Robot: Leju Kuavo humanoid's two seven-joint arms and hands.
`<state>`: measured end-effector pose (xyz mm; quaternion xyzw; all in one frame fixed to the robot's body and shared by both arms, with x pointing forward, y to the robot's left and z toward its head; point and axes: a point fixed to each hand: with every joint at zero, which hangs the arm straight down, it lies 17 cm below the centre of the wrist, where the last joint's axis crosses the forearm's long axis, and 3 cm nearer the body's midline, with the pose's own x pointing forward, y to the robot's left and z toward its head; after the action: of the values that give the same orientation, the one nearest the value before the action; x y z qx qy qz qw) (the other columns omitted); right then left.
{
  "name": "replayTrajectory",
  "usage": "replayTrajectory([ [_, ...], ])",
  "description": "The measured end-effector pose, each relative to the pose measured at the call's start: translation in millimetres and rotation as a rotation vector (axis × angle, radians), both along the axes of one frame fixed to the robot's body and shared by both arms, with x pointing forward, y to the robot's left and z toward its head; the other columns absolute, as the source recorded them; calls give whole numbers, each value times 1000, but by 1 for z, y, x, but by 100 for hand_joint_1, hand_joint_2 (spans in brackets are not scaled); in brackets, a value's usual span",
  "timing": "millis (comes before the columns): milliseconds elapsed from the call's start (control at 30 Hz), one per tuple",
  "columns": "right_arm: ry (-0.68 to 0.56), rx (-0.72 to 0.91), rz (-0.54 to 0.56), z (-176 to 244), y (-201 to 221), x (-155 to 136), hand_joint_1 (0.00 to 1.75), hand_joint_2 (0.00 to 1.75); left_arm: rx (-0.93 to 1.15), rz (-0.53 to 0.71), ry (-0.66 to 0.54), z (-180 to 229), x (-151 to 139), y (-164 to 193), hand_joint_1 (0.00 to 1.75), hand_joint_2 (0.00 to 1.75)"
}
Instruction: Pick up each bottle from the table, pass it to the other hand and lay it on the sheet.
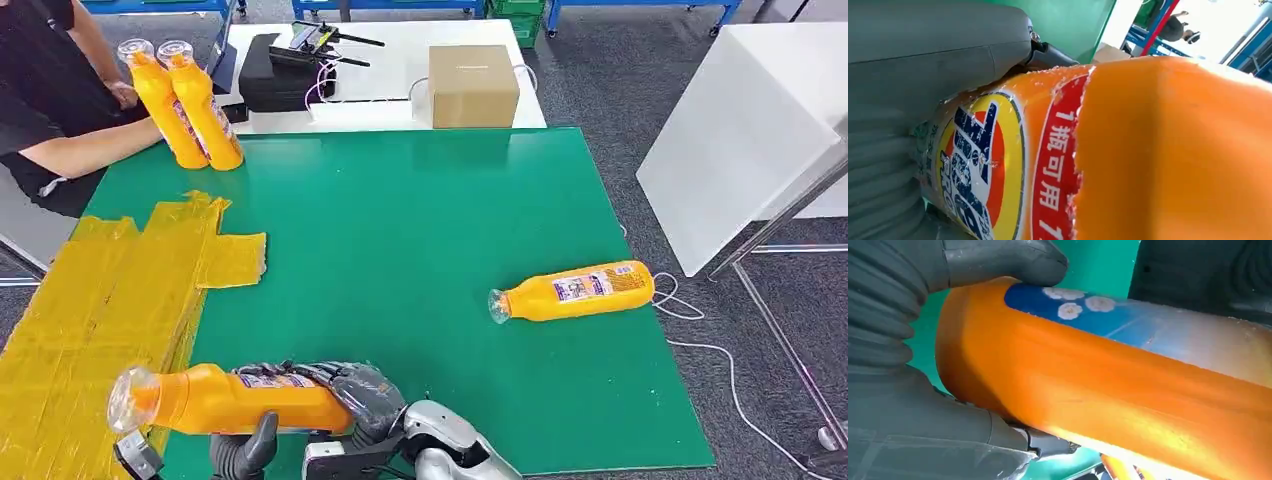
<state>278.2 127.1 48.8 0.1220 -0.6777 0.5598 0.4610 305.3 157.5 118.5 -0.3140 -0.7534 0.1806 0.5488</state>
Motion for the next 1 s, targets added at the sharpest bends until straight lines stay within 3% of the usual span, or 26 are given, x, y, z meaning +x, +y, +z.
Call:
replayTrajectory([
  [267, -2, 3, -5, 1, 0, 1, 175, 175, 9, 10, -18, 2, -1, 1, 175, 175],
  [300, -4, 5, -9, 1, -1, 1, 148, 175, 13, 14, -21, 3, -1, 1, 175, 175],
  [400, -25, 17, -44, 2, -4, 4, 148, 175, 64, 52, -28, 4, 1, 4, 175, 175],
  [433, -32, 26, -58, 3, -5, 4, 16, 175, 93, 69, -34, 5, 1, 5, 175, 175],
  [467, -38, 32, -68, 5, -6, 5, 0, 175, 107, 81, -43, 8, 2, 7, 175, 175],
  [500, -40, 36, -73, 6, -6, 4, 0, 0, 119, 90, -52, 11, 2, 8, 175, 175],
  [633, -44, 48, -127, 6, -16, 4, 0, 0, 304, 187, -70, 15, 8, 15, 175, 175],
  [867, -111, 103, -284, 31, -66, 18, 0, 0, 972, 659, -79, 27, 13, 79, 175, 175],
  [1000, -159, 138, -370, 50, -113, 38, 0, 0, 1120, 755, -84, 26, 9, 100, 175, 175],
])
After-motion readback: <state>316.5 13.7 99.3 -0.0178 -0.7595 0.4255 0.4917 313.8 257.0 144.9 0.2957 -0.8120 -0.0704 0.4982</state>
